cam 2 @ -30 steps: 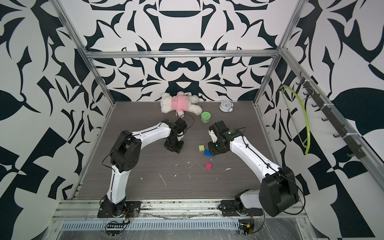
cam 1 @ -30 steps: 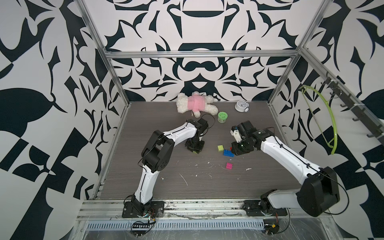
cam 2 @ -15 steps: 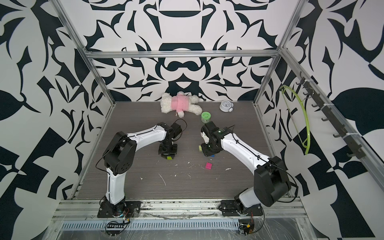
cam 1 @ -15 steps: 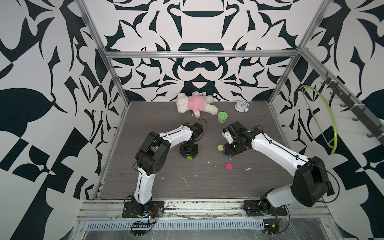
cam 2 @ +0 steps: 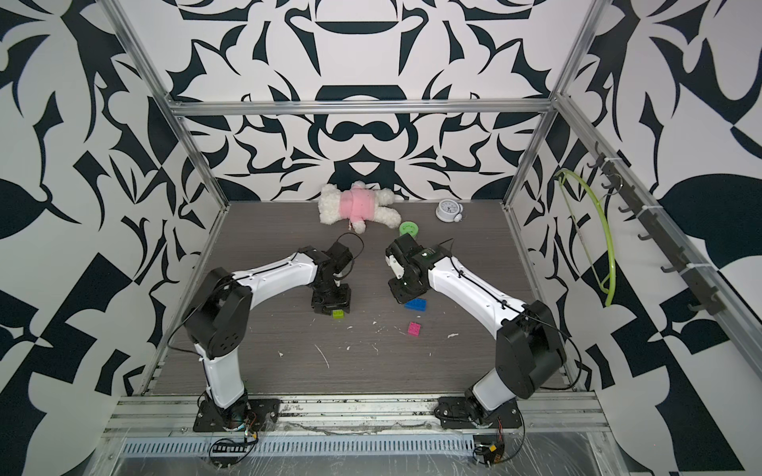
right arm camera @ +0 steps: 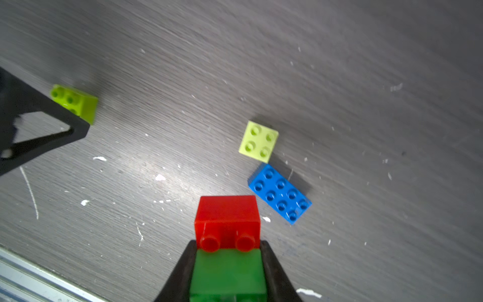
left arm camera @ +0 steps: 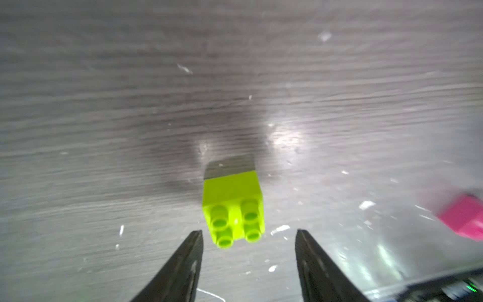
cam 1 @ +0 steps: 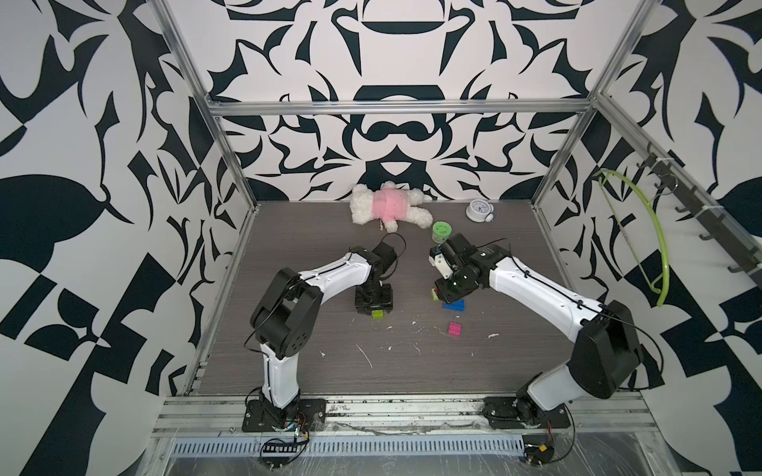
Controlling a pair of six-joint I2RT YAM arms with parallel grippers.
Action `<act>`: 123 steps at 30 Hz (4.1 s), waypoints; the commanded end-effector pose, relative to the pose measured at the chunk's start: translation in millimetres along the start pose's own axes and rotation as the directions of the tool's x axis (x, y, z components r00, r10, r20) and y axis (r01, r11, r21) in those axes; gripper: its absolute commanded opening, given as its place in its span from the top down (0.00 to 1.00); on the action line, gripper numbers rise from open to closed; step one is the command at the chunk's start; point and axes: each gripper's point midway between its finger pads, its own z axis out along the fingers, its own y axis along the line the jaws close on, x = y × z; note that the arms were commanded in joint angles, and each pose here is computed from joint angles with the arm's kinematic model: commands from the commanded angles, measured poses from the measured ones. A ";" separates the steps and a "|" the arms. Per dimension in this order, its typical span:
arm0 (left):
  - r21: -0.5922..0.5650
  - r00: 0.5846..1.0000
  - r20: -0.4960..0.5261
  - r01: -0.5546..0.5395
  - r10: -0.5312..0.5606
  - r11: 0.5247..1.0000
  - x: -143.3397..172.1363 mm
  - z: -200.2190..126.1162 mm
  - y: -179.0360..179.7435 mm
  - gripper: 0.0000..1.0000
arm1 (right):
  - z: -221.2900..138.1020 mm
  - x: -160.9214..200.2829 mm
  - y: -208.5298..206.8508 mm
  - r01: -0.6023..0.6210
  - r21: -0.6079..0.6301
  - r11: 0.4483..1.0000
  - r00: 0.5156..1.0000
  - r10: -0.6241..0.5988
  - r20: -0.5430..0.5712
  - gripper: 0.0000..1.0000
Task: Assemble the letter y with lego
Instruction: Assemble the lego brick with the lego brick.
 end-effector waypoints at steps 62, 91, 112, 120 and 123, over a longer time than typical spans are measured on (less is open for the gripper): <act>0.631 0.920 0.123 0.217 -0.373 0.745 -23.1 -2.7 115.8 0.43 | 103.4 -32.4 140.6 0.862 -0.235 0.449 0.394 -0.885 -0.247 0.81; 0.611 0.922 0.118 0.225 -0.368 0.759 -19.5 3.1 117.4 0.46 | 126.6 -0.6 143.4 0.828 -0.340 0.446 0.332 -0.878 -0.345 0.83; 0.672 0.958 0.117 0.118 -0.263 0.731 -1.3 23.7 89.7 0.52 | 117.6 -14.9 149.9 0.836 -0.298 0.461 0.371 -0.875 -0.312 0.82; 0.688 0.960 0.098 0.124 -0.261 0.715 5.7 29.7 79.4 0.56 | 117.8 -17.1 149.8 0.832 -0.296 0.470 0.382 -0.871 -0.308 0.82; 0.687 0.968 0.083 0.116 -0.236 0.717 14.2 37.8 70.1 0.56 | 117.7 -17.4 149.6 0.829 -0.294 0.476 0.389 -0.867 -0.310 0.82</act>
